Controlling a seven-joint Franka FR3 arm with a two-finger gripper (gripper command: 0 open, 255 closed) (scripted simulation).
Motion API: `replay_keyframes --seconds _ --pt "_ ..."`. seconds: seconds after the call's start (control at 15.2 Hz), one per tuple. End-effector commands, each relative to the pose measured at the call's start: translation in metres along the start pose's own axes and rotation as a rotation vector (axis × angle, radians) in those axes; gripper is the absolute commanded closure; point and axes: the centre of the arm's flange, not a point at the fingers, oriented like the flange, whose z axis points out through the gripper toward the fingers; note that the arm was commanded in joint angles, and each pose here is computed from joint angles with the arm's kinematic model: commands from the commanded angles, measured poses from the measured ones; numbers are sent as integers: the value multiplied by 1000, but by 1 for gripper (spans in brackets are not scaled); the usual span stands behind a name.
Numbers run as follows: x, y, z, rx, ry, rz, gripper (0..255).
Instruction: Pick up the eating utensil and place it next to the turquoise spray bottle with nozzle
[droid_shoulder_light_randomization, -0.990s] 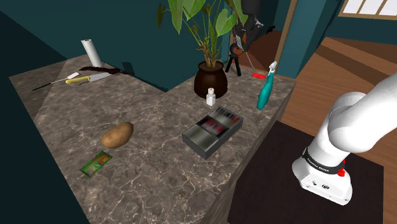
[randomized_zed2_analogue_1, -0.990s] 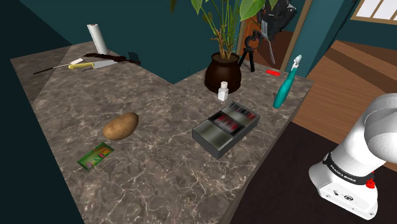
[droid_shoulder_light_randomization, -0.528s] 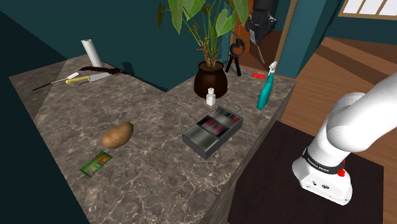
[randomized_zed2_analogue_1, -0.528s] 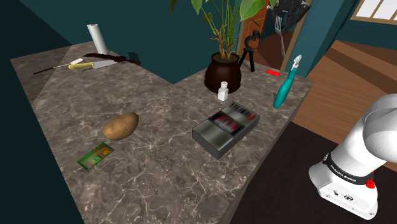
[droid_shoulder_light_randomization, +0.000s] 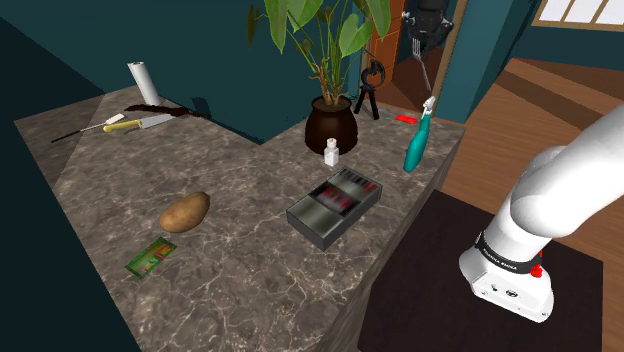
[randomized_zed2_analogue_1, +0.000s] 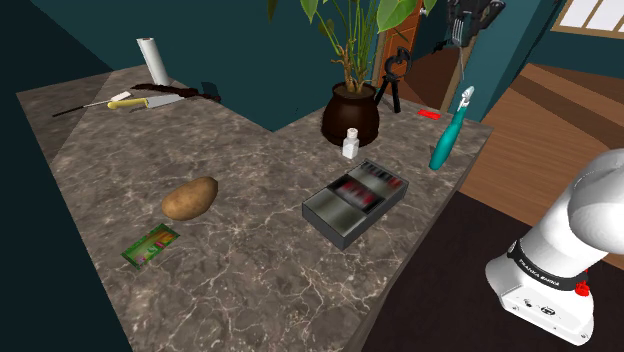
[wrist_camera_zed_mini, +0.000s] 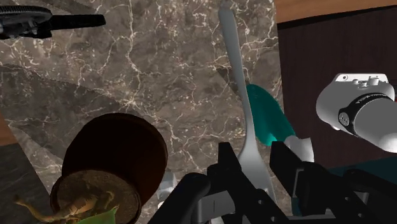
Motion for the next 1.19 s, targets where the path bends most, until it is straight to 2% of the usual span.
replay_keyframes --seconds 0.0,0.4,1.12 --pt "-28 2 0 0 0 -2 255" --pt "-104 11 -6 0 0 -2 255" --pt "-108 12 52 0 0 -2 255"
